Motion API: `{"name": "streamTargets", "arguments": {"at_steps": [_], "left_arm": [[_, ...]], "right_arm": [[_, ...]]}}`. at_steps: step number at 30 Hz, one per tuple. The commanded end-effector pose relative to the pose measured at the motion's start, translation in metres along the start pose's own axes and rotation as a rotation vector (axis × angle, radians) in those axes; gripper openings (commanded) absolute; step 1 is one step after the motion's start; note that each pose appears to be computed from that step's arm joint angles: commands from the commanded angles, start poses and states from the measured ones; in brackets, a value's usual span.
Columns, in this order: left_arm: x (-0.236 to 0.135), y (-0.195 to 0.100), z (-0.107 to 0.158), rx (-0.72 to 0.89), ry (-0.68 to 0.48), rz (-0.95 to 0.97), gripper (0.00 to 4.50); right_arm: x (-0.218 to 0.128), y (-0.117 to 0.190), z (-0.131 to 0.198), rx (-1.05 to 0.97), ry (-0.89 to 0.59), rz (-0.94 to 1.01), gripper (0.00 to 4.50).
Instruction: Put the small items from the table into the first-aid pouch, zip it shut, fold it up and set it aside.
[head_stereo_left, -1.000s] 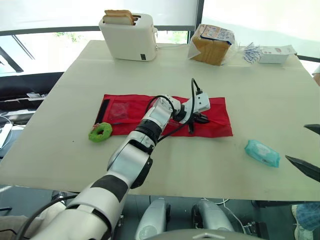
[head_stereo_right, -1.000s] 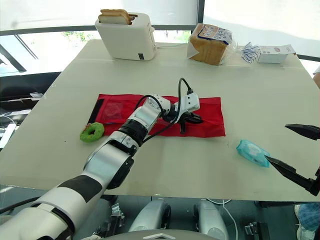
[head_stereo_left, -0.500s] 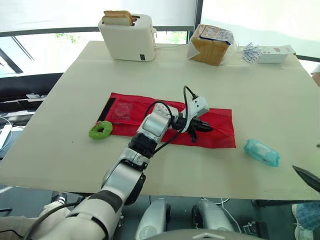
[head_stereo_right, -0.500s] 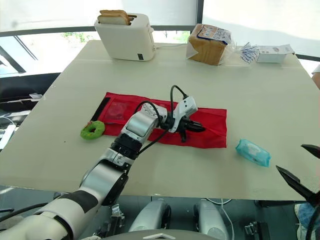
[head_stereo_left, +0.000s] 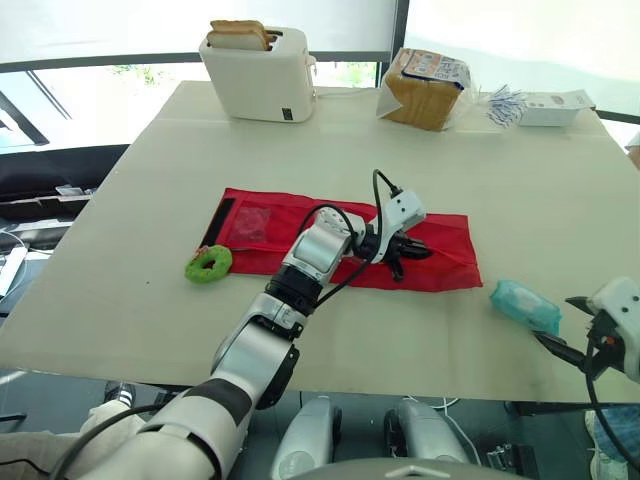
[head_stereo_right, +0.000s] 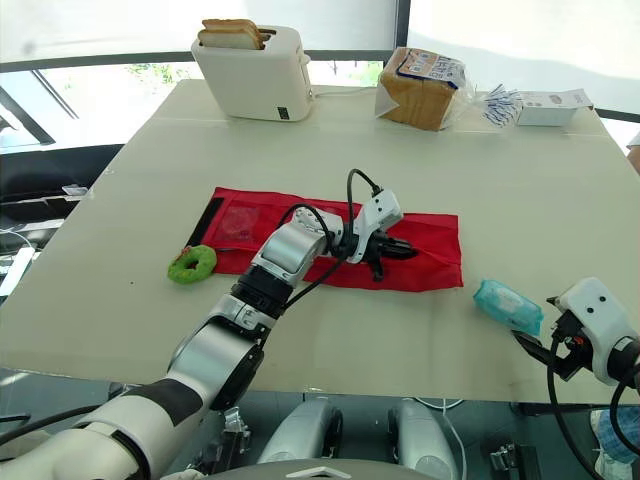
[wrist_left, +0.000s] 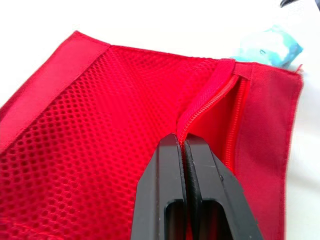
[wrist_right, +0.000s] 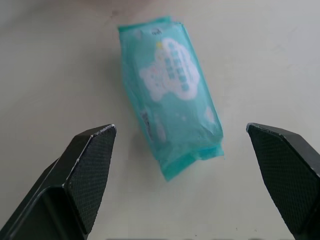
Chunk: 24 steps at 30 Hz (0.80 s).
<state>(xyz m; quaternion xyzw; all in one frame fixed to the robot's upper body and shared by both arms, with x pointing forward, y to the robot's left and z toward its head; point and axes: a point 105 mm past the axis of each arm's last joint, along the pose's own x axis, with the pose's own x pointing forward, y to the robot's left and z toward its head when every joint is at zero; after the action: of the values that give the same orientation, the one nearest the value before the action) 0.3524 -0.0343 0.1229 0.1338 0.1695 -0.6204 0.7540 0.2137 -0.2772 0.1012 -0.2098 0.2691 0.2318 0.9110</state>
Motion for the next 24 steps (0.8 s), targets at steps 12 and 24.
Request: {"name": "streamTargets", "arguments": {"at_steps": [12,24], "left_arm": [[0.001,0.0,0.021,0.042,-0.066,0.011,0.0],[0.007,-0.001,0.024,0.055,-0.068,-0.008,0.0]], "right_arm": [[0.005,0.002,0.017,-0.031,-0.109,0.008,2.31],[-0.005,0.016,0.009,0.021,-0.093,-0.079,1.41]]}}
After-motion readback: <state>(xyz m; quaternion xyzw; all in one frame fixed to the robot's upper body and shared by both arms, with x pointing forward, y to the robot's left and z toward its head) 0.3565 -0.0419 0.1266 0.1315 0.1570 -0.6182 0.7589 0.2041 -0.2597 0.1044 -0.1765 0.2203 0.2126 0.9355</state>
